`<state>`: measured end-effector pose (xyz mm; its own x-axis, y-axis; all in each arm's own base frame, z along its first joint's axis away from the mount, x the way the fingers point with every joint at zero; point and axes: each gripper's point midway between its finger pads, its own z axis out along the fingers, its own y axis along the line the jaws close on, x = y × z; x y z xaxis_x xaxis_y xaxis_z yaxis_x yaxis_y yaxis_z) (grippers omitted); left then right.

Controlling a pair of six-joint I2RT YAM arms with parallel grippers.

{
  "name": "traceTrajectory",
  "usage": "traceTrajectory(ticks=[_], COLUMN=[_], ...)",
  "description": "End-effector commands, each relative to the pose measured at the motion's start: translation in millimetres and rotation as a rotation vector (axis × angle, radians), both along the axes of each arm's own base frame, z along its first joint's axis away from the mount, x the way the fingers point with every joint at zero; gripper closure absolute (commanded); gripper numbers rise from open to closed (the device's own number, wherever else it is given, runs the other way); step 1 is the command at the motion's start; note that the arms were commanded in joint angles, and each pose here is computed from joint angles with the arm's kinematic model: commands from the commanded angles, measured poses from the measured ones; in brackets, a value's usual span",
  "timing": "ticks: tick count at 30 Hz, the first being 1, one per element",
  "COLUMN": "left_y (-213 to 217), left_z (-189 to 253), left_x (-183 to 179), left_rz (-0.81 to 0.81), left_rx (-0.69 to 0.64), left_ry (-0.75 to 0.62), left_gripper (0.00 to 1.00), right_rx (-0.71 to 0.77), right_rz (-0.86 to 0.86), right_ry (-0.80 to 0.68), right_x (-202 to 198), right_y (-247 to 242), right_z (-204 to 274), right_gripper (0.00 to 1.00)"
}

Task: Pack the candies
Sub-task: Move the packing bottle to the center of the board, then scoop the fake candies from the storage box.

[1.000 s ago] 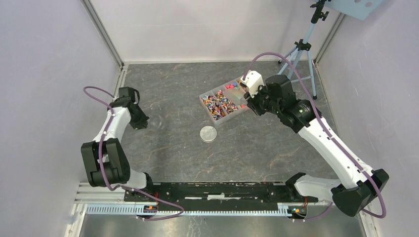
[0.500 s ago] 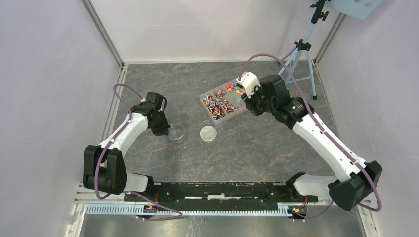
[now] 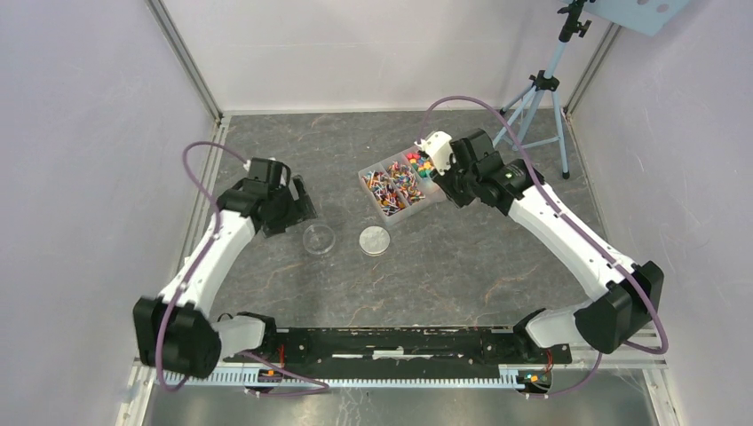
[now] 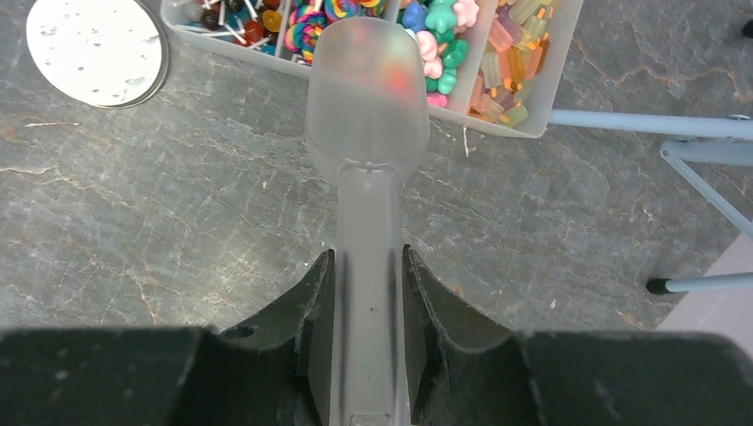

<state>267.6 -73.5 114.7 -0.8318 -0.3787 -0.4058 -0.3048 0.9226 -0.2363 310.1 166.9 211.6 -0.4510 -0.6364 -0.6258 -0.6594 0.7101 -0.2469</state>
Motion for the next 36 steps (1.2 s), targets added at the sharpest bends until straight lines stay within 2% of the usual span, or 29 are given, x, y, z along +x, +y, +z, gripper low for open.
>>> traceTrajectory(ticks=[1,6,14,19,36], left_y=[-5.0,-5.9,-0.2,0.5,11.5], left_z=[93.8,122.6,96.6,103.1,118.0], left_x=[22.6,9.4,-13.4,-21.4,-28.3], left_rz=[-0.105,-0.192,-0.216,-0.231,-0.205], left_rx=[-0.013,-0.008,0.01,0.034,0.105], left_ry=[-0.341,-0.488,-0.541,-0.557,-0.635], left_gripper=[0.0,0.0,0.0,0.0,0.0], right_rx=[-0.041,-0.138,-0.265,-0.339,-0.34], right_rz=[-0.077,-0.108,-0.123,-0.144,-0.093], right_ry=[-0.041,-0.049,0.014,0.057,0.099], right_x=[15.6,29.4,50.2,57.5,67.8], right_y=[-9.3,-19.1,-20.9,-24.7,-11.0], right_z=[19.6,24.1,14.1,5.0,-14.9], right_gripper=[1.0,1.0,1.0,1.0,1.0])
